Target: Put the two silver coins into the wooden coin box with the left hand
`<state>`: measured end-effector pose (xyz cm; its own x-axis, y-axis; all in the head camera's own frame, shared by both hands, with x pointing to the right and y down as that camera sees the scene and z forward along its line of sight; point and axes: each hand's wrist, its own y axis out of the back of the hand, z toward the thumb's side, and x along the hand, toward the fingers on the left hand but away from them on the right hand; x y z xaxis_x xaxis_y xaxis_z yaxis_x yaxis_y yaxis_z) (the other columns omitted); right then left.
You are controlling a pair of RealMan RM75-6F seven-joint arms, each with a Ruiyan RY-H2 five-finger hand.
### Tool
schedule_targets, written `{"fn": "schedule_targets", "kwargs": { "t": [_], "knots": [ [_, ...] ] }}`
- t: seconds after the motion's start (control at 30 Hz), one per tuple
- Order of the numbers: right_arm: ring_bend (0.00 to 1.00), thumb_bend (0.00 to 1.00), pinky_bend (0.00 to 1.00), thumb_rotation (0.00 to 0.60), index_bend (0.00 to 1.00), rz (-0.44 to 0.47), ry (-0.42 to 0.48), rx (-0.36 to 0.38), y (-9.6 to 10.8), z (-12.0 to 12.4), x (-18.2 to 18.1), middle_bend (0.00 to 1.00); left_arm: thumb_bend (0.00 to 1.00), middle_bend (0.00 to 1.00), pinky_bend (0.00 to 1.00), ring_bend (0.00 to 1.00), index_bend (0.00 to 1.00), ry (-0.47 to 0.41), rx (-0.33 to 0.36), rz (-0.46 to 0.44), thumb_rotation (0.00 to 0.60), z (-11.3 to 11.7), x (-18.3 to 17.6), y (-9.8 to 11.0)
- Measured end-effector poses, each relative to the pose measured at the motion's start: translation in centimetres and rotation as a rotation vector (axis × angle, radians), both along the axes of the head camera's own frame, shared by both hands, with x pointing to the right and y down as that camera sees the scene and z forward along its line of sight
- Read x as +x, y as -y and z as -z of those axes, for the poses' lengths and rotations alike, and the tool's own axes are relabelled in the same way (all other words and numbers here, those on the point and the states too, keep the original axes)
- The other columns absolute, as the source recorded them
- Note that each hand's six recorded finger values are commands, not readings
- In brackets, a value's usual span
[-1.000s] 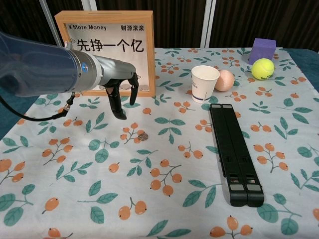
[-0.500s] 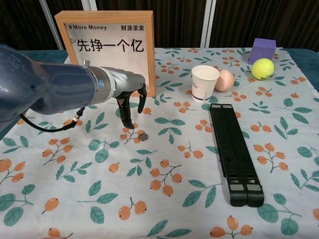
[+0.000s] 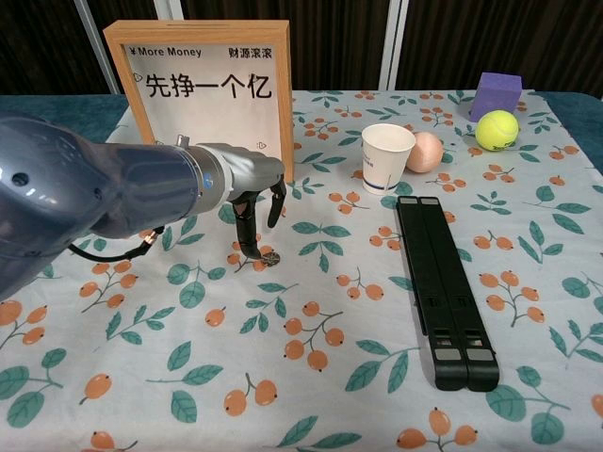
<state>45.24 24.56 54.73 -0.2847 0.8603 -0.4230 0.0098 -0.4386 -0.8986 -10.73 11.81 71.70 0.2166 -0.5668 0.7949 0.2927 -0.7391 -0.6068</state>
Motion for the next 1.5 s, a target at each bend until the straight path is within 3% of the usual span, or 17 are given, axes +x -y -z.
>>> {"fn": "schedule_targets", "kwargs": {
  "t": [0.33,1.5],
  "knots": [
    [0.03,0.41,0.00,0.600,0.10,-0.004,0.000,-0.002,0.0,0.0,0.0,0.05,0.15,0.00,0.00,0.00,0.45,0.004,0.060,-0.058,0.600,-0.4,0.4,-0.1],
    [0.03,0.41,0.00,0.600,0.10,-0.002,-0.003,-0.008,0.0,0.0,0.1,0.05,0.15,0.00,0.00,0.00,0.46,-0.005,0.093,-0.107,0.600,-1.0,1.7,-1.1]
  ]
}}
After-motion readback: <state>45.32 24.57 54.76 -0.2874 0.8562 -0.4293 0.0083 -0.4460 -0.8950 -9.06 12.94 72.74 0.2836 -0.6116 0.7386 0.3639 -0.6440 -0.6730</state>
